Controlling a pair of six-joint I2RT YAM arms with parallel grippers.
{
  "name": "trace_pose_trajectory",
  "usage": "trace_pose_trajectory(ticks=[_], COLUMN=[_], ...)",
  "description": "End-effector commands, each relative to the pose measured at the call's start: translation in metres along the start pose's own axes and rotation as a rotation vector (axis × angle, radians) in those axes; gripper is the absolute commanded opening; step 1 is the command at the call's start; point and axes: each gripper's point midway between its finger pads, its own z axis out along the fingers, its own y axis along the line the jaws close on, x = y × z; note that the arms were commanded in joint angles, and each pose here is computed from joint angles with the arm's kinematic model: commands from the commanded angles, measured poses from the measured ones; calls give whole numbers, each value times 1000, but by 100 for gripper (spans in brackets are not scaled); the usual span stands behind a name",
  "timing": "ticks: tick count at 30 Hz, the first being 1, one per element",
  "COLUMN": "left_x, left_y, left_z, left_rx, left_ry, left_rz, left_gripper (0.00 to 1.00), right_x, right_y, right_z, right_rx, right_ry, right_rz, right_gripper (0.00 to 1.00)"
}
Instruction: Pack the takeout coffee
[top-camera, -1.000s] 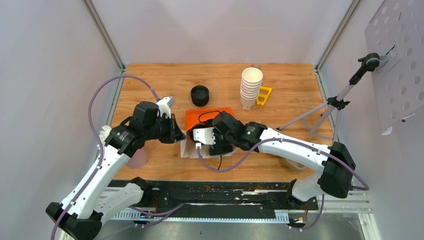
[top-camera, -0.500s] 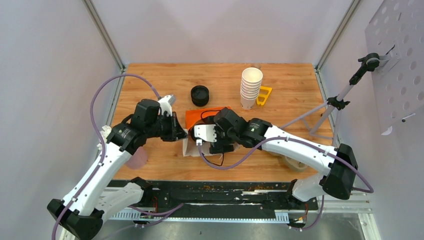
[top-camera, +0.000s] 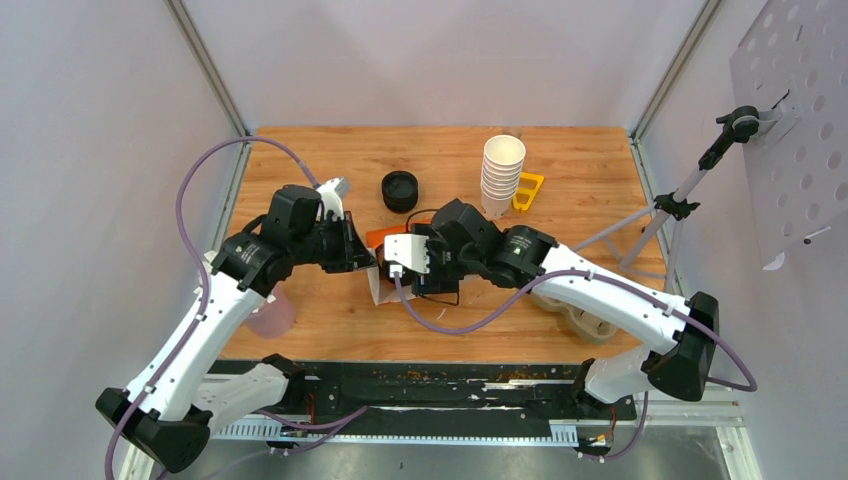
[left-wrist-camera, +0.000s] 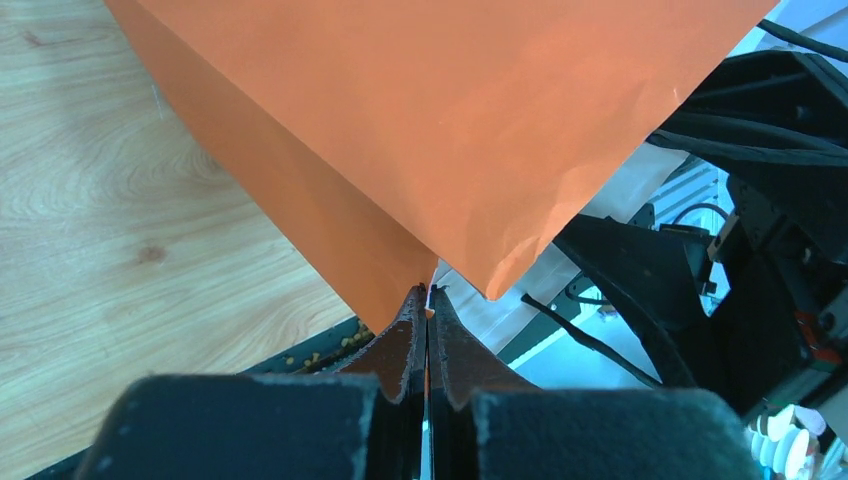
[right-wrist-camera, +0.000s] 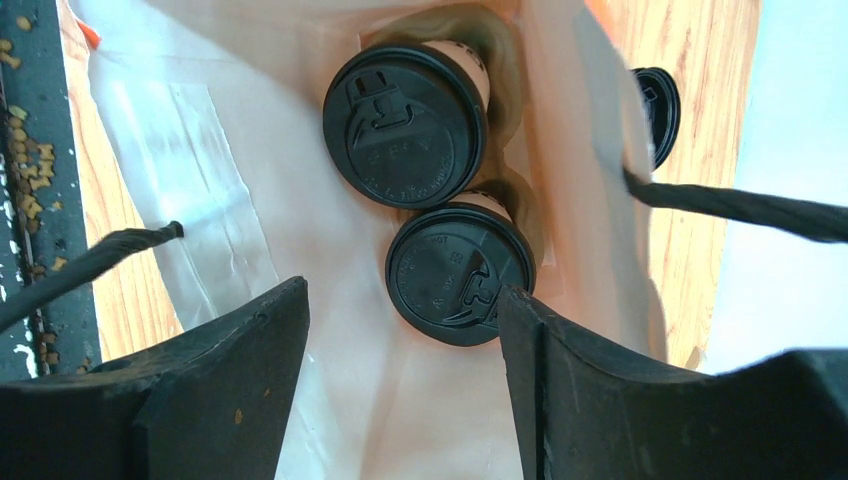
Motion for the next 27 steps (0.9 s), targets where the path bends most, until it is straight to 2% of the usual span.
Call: trace_pose_trajectory(ticks=[1, 7, 13, 21, 27], left_x=[-9, -12, -17, -28, -35], left_y=[-5, -5, -4, 6, 8], left_z=[-8, -8, -9, -13, -11], left_rx=[-12, -34, -64, -128, -141], left_ry=[-17, -13, -15, -16, 5], left_rz=[-31, -60, -101, -156, -190], left_gripper=[0, 0, 0, 0, 0], right_x=[-28, -56, -65, -91, -101], right_y=[-14, -28, -20, -39, -38], right_z=[-22, -32, -29, -50, -64], right_rx=[36, 46, -12, 68, 62], right_ry=[-103, -180, -202, -340, -393], right_rz=[50, 141, 213, 313, 363], right_gripper=[68, 68, 66, 67, 69])
